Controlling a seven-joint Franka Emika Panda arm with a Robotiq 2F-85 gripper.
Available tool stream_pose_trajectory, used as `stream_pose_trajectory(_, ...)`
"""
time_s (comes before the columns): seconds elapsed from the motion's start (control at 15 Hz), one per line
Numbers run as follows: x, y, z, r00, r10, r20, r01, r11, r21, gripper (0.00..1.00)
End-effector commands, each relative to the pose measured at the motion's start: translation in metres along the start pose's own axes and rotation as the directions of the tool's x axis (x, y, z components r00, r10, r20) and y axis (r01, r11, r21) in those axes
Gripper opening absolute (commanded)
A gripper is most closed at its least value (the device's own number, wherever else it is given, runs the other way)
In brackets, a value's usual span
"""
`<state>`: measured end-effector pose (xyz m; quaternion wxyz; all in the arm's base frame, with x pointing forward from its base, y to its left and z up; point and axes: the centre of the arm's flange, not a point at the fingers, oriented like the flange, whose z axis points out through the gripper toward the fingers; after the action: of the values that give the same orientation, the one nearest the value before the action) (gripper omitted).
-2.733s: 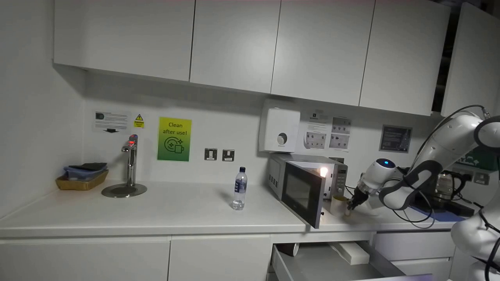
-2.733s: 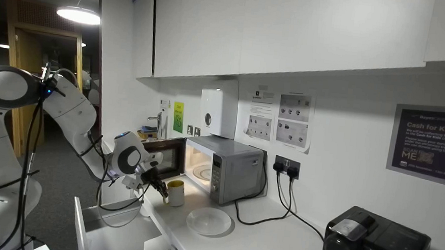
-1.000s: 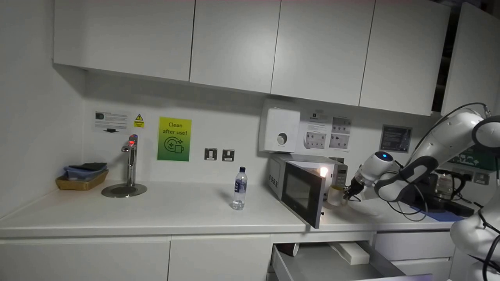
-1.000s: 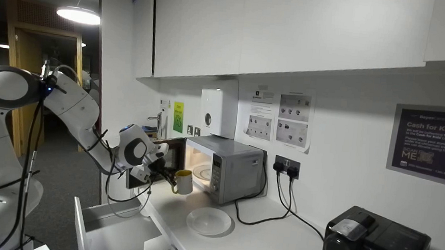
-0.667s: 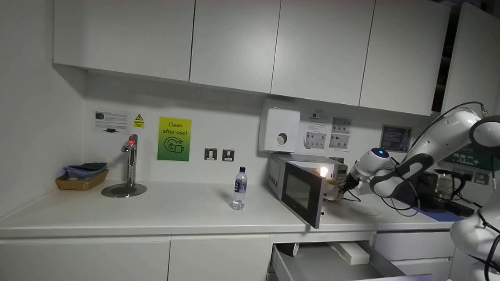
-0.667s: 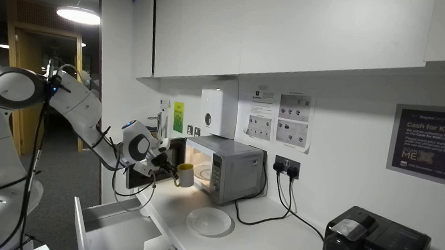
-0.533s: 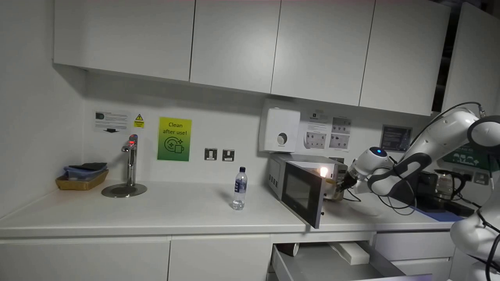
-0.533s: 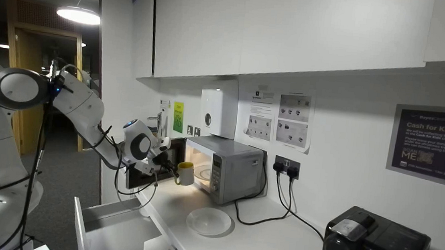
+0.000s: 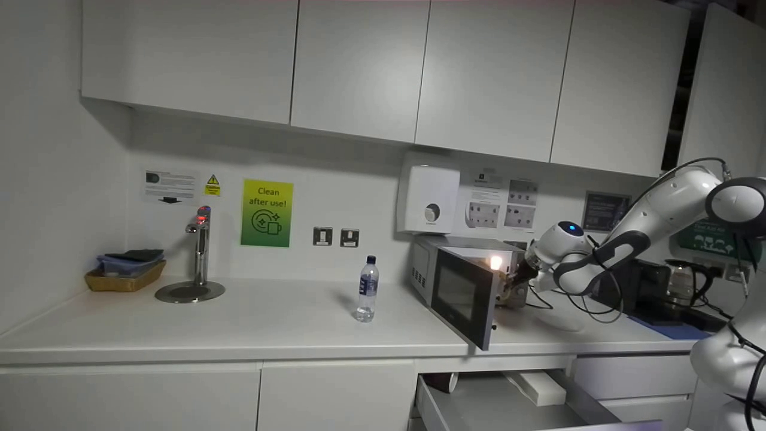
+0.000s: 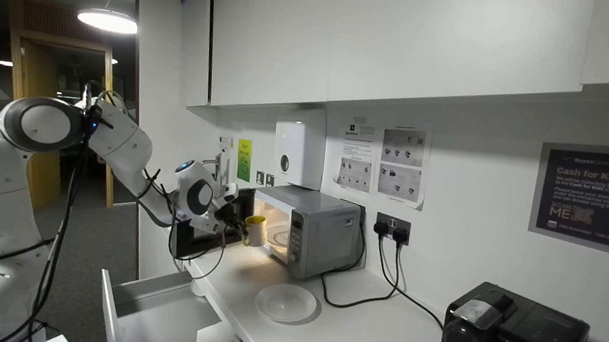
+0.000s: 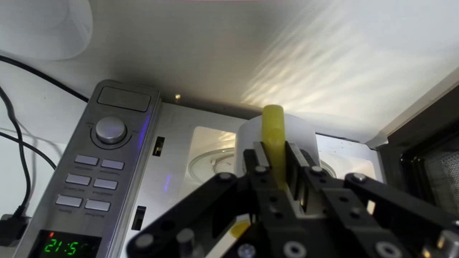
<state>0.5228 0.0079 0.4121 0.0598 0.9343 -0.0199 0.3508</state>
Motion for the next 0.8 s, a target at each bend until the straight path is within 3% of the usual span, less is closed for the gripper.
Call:
stream_pose_trajectory(0.0,0.031,0.003,-0.005,0.999,-0.043,-0.022,0.043,0.999,-0.001,0.04)
stream_pose_trajectory(0.73,0.054,0.008,0.009,0.999,-0.050,0.011,0.050,0.999,0.014,0.04)
